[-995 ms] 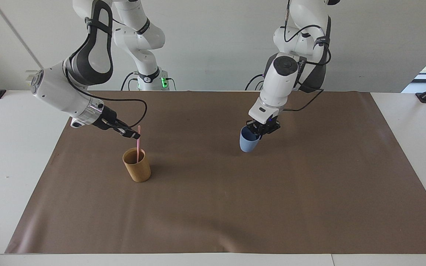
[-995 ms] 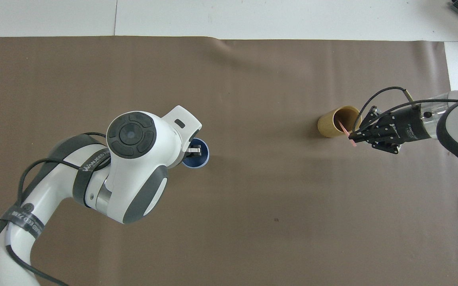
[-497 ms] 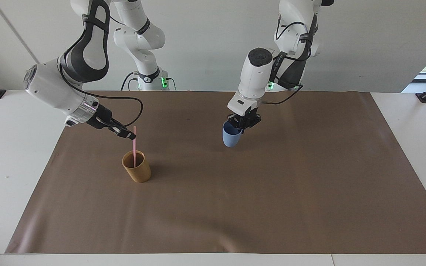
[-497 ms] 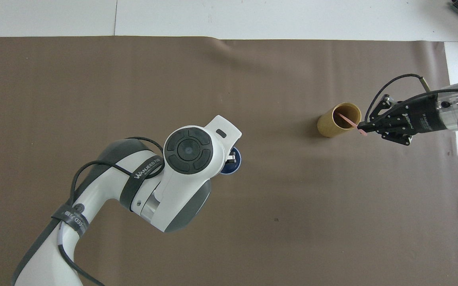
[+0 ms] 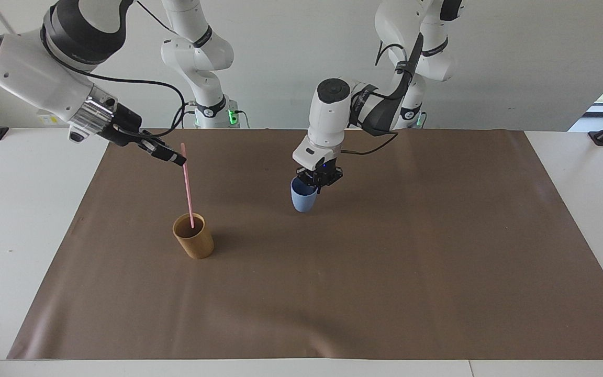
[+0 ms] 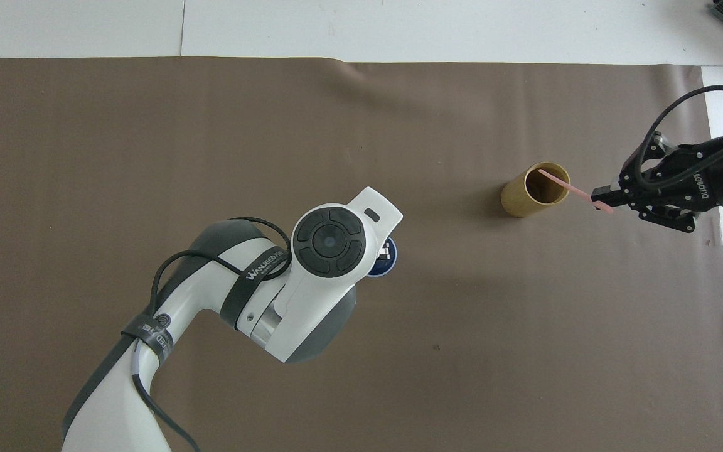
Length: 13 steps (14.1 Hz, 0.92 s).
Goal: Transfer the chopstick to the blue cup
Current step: 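Pull the pink stick out of the yellow cup with the right gripper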
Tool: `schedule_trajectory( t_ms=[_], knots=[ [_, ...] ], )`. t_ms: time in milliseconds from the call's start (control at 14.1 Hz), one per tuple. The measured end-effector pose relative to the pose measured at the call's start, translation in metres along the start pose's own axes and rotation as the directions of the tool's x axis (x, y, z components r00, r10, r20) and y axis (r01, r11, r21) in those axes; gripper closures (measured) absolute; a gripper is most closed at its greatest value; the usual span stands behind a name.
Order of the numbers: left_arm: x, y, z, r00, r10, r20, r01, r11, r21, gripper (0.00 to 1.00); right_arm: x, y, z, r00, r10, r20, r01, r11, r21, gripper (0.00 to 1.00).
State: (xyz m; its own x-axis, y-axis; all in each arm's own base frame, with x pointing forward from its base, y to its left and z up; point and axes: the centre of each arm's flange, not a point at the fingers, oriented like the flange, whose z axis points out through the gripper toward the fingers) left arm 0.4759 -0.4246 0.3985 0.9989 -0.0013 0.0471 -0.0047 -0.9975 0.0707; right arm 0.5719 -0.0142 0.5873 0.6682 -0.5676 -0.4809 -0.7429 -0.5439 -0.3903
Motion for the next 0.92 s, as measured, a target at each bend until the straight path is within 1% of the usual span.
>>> schedule_trajectory(
  t_ms=[213,355,426,497,568,639,852,923],
  knots=[
    [-0.002,0.004,0.008,1.000,0.006,0.004,-0.006,1.000,0.003,0.95,-0.039,-0.003,-0.025,0.999,0.018,0.048,-0.020,0.999,0.041,0.92],
    [-0.001,0.005,0.014,1.000,0.008,0.002,-0.008,1.000,0.001,0.95,-0.047,0.000,-0.036,0.997,0.025,0.066,-0.029,0.997,0.065,0.92],
    [-0.002,0.006,0.017,1.000,0.009,0.004,-0.009,1.000,0.003,0.91,-0.047,0.001,-0.037,0.997,0.027,0.069,-0.032,0.997,0.070,0.92],
    [-0.002,0.006,0.019,1.000,0.009,0.006,-0.009,1.000,0.004,0.91,-0.047,0.001,-0.036,0.997,0.027,0.073,-0.032,0.997,0.069,0.92],
    [-0.002,0.006,0.020,1.000,0.009,0.007,-0.009,1.000,0.005,0.85,-0.047,0.001,-0.033,0.997,0.027,0.078,-0.032,0.997,0.065,0.92],
    [-0.002,0.006,0.020,1.000,0.009,0.007,-0.009,1.000,0.005,0.72,-0.048,0.000,-0.030,0.996,0.028,0.080,-0.033,0.997,0.063,0.92],
    [0.002,0.006,0.012,1.000,0.005,-0.004,-0.005,1.000,-0.003,0.41,-0.051,-0.005,-0.025,0.996,0.035,0.083,-0.040,0.997,0.060,0.92],
    [0.003,0.005,0.005,1.000,0.002,-0.010,-0.002,1.000,-0.006,0.28,-0.054,-0.009,-0.021,0.996,0.037,0.079,-0.042,0.997,0.062,0.92]
  ],
)
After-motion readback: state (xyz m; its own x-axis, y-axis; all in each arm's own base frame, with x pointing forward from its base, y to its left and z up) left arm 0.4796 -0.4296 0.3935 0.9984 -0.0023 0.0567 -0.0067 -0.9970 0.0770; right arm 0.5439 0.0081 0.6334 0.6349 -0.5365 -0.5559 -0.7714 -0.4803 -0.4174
